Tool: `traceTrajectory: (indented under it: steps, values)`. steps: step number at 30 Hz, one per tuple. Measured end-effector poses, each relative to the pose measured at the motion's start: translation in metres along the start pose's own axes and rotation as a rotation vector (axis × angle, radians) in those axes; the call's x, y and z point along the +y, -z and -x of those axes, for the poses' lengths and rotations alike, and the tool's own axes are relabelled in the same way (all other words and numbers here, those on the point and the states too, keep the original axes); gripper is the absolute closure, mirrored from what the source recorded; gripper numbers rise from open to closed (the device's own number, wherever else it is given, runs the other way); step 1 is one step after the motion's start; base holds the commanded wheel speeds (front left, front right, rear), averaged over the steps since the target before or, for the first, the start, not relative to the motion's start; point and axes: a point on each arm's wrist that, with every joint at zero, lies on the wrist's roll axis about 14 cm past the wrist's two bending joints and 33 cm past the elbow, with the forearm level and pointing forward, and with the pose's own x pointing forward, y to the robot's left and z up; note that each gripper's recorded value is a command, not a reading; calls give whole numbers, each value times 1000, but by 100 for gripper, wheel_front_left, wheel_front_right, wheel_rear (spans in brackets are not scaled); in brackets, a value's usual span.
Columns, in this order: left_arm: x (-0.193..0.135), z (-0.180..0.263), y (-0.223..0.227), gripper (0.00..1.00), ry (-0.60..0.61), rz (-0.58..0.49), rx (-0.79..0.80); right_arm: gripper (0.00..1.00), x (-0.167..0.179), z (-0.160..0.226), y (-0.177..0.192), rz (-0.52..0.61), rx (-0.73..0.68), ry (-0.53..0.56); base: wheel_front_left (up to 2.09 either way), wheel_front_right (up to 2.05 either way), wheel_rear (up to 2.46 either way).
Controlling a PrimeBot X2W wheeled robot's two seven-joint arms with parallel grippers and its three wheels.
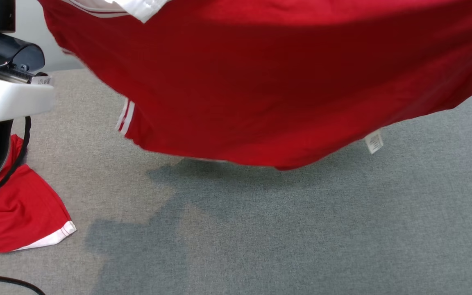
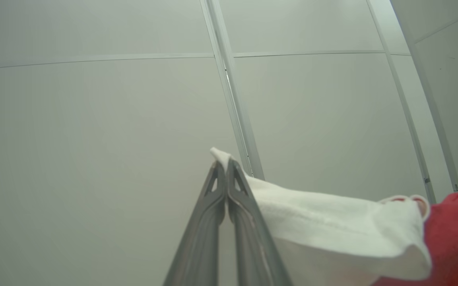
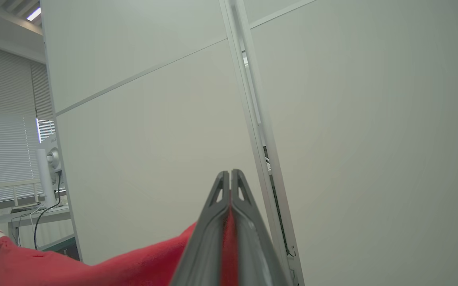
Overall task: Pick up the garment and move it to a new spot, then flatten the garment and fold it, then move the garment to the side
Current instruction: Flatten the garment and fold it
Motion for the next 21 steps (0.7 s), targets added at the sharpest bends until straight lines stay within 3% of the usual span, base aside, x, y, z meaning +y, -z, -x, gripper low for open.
traceTrajectory:
  steps: [9,15,21]
  values:
    - [-2,-22,33,100,30,43,67,100,-10,-4,50,-32,155,63,0,0,0]
    - [16,-61,81,100,19,44,157,100,-24,-41,93,-2,244,94,0,0,0]
    - [41,-99,117,100,-27,-11,203,100,-37,-84,114,30,221,133,0,0,0]
